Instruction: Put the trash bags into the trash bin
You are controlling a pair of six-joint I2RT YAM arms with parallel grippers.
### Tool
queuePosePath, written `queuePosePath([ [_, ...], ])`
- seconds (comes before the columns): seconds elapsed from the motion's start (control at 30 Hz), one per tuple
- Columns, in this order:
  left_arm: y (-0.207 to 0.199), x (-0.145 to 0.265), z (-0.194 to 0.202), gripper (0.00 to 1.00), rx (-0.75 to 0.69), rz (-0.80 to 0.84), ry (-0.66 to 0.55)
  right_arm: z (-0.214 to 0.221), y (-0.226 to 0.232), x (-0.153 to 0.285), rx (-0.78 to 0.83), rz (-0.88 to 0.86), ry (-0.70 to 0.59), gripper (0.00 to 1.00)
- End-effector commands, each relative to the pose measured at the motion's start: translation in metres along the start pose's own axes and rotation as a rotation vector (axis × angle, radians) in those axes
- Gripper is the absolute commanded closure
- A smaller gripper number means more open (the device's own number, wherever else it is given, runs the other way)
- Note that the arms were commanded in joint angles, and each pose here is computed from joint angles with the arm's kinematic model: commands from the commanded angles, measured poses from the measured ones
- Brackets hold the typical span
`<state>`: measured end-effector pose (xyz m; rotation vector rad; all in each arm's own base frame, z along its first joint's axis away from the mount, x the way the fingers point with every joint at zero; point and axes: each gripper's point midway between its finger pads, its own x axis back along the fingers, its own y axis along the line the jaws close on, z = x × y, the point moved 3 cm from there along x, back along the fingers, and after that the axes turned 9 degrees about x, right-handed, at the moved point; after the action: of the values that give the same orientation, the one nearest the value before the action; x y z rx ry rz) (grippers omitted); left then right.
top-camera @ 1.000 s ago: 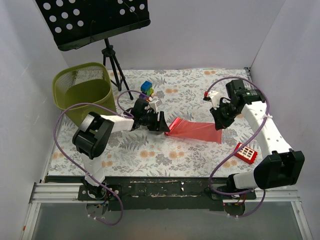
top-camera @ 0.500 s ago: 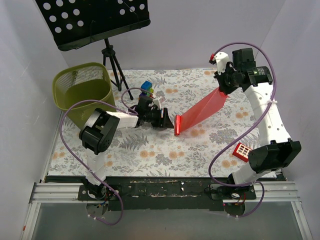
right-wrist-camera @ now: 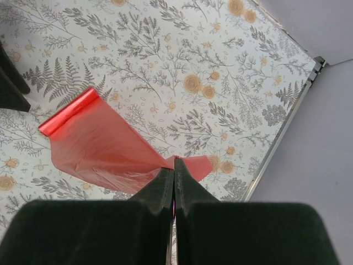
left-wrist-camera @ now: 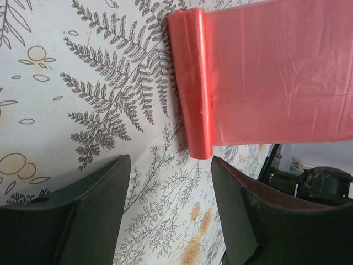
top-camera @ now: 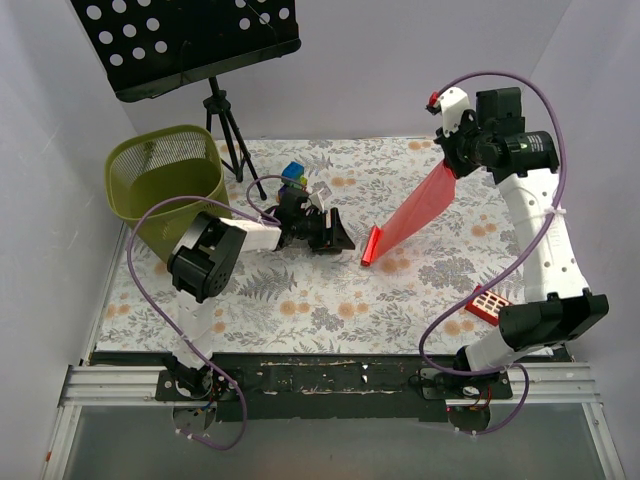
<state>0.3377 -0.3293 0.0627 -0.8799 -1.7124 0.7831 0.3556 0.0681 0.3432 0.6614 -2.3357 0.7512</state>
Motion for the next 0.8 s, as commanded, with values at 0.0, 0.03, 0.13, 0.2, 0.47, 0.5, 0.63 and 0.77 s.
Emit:
queuePosePath([
  [0.0,0.010,-0.008,-0.001,0.39,0.047,-0.044,-0.002,-0.033,-0.018,0.043,0.057,0.127,-0.177,0.99],
  [0.03,0.010,-0.008,-0.001,0.39,0.046,-0.045,-0.005,-0.035,-0.017,0.044,0.063,0.128,-0.193,0.99],
  [0.13,0.009,-0.009,-0.001,0.39,0.047,-0.039,-0.005,-0.036,-0.017,0.048,0.070,0.137,-0.207,0.99],
  [0.2,0.007,-0.011,-0.002,0.39,0.046,-0.033,-0.001,-0.032,-0.018,0.049,0.066,0.148,-0.189,0.99],
  [0.47,0.009,-0.035,-0.019,0.40,0.009,-0.058,-0.020,-0.018,-0.028,0.071,0.102,0.273,-0.156,0.99],
  [0.5,0.009,-0.038,-0.022,0.40,0.005,-0.061,-0.026,-0.015,-0.028,0.073,0.107,0.292,-0.149,0.99],
  [0.63,0.013,-0.043,-0.026,0.41,0.014,-0.075,-0.037,0.011,-0.038,0.077,0.118,0.412,-0.053,0.99],
  [0.77,0.015,-0.043,-0.023,0.41,0.033,-0.078,-0.034,0.025,-0.053,0.088,0.108,0.549,-0.009,0.99],
])
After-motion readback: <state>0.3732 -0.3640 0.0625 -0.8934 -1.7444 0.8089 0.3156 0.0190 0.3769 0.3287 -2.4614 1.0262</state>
